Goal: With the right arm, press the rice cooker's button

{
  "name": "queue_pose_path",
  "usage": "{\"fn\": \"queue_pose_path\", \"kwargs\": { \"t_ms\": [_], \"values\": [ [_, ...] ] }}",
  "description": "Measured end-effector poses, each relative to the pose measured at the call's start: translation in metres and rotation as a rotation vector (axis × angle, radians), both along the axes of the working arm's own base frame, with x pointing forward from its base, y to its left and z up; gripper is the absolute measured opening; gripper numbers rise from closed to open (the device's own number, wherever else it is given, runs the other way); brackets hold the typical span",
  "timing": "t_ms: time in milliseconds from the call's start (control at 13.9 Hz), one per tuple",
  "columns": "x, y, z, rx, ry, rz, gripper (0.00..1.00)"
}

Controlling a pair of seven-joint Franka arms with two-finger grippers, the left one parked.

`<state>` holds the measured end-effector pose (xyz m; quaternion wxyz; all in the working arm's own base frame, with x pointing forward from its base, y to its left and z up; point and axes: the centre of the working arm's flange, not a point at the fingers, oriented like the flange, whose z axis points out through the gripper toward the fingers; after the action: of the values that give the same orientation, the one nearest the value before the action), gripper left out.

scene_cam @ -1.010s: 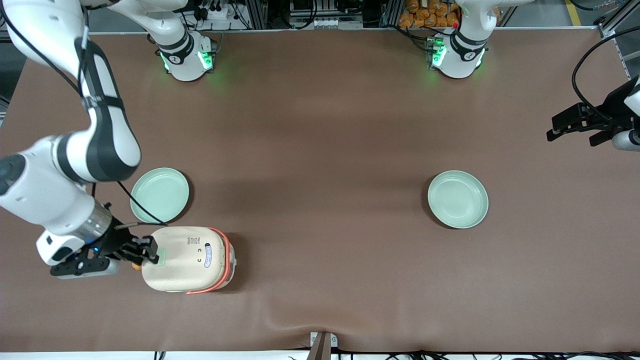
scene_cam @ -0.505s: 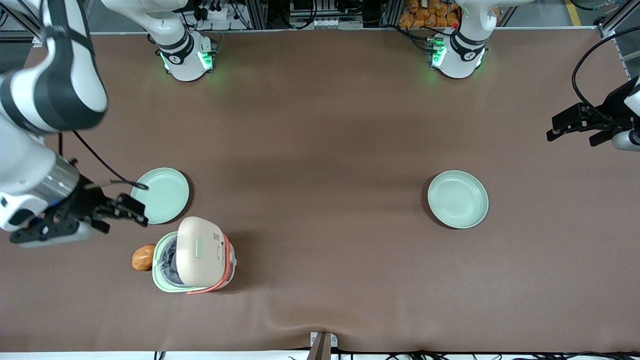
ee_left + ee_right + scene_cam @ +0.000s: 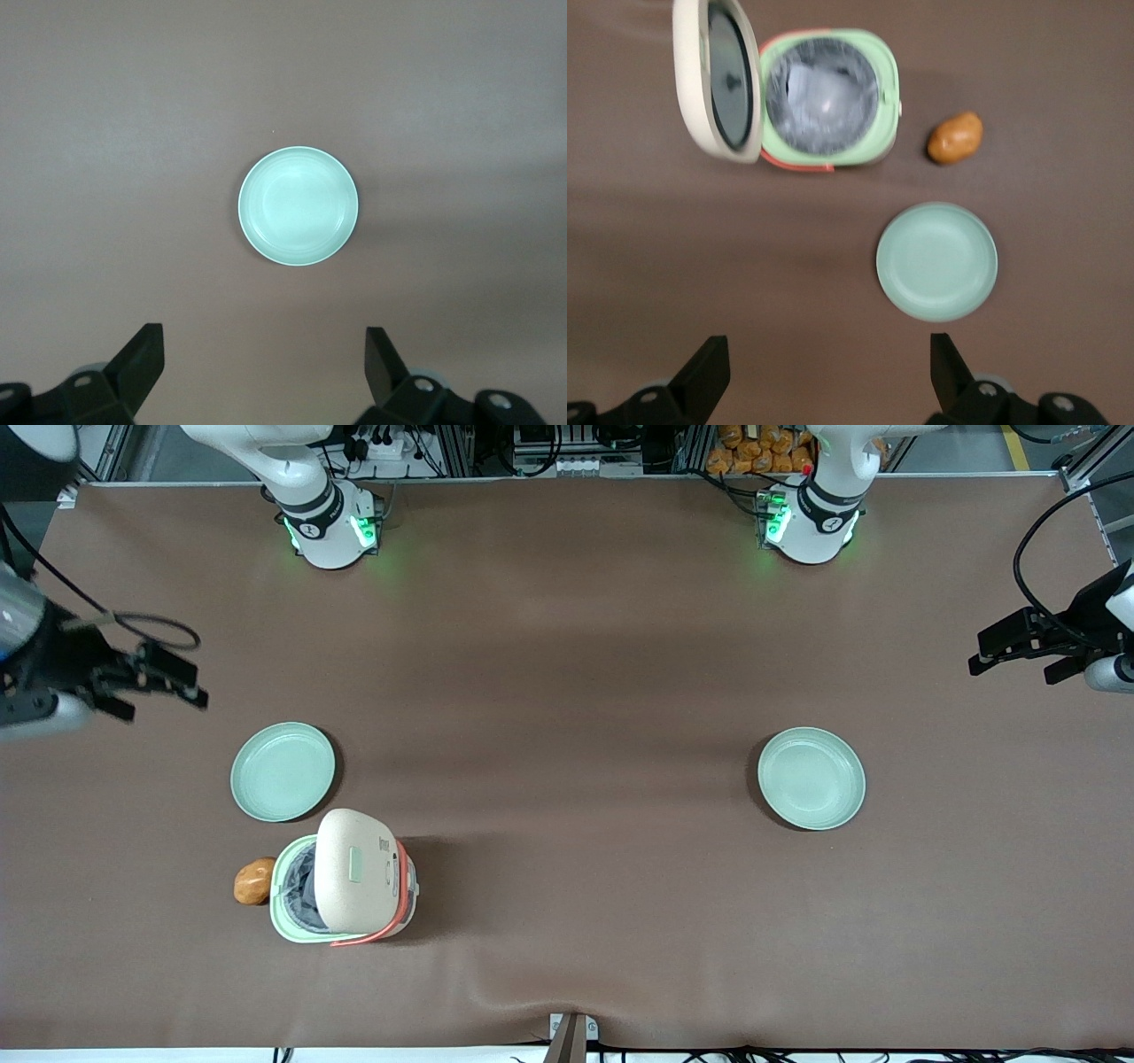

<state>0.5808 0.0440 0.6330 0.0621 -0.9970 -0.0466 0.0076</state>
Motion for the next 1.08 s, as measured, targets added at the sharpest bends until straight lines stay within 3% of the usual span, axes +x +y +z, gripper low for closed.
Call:
{"fn": "queue_pose_path", "kwargs": {
  "t_ms": [144,289,1082],
  "values": [
    [-0.016,-0.018,0.008,-0.072,0.048,-0.015,1.00],
    [-0.027,-0.027,0.015,-0.110,0.072,-0.026,1.00],
    [-0.033,-0.075,0.015,-0.114,0.104,-0.112,1.00]
  ]
}}
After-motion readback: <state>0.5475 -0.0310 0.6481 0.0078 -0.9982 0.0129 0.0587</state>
